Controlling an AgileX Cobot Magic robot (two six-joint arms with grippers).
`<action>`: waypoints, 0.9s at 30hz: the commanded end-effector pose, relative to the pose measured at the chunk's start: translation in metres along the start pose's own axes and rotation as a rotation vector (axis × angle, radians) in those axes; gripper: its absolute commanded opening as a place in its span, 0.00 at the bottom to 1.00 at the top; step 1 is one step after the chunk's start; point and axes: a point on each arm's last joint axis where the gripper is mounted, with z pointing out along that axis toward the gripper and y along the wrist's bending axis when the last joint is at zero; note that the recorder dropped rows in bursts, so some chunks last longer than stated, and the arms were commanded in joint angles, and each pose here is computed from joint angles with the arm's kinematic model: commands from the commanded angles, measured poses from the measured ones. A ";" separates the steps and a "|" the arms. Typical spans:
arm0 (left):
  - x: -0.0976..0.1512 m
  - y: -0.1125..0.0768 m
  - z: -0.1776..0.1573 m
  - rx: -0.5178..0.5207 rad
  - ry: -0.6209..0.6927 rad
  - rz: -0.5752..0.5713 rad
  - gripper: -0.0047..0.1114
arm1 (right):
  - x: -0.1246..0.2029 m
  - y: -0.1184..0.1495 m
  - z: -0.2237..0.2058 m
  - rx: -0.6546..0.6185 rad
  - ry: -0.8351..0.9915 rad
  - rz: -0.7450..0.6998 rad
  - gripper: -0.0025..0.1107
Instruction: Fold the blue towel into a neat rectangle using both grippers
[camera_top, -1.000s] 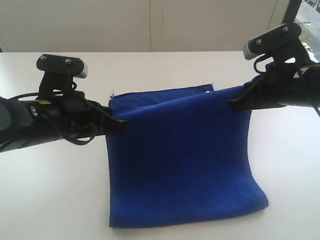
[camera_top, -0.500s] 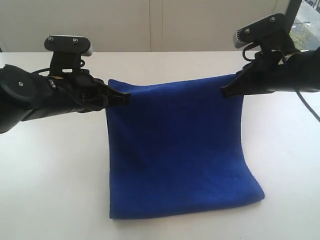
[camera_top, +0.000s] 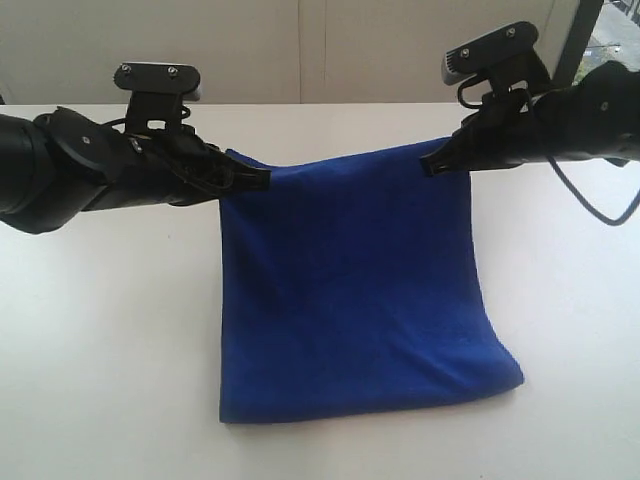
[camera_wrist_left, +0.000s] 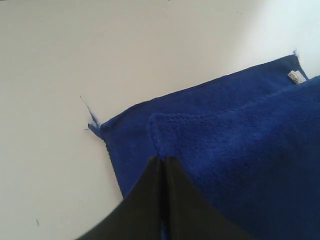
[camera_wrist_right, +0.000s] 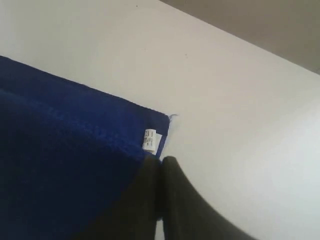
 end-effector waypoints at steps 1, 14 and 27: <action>-0.009 0.010 0.008 -0.015 -0.005 -0.024 0.04 | -0.007 -0.003 0.010 0.011 -0.018 0.005 0.02; -0.024 0.037 0.038 -0.023 0.029 -0.072 0.04 | -0.016 -0.006 0.039 0.008 -0.015 0.005 0.02; -0.039 0.038 0.072 -0.025 0.000 -0.053 0.04 | -0.024 -0.008 0.069 0.010 -0.024 0.004 0.02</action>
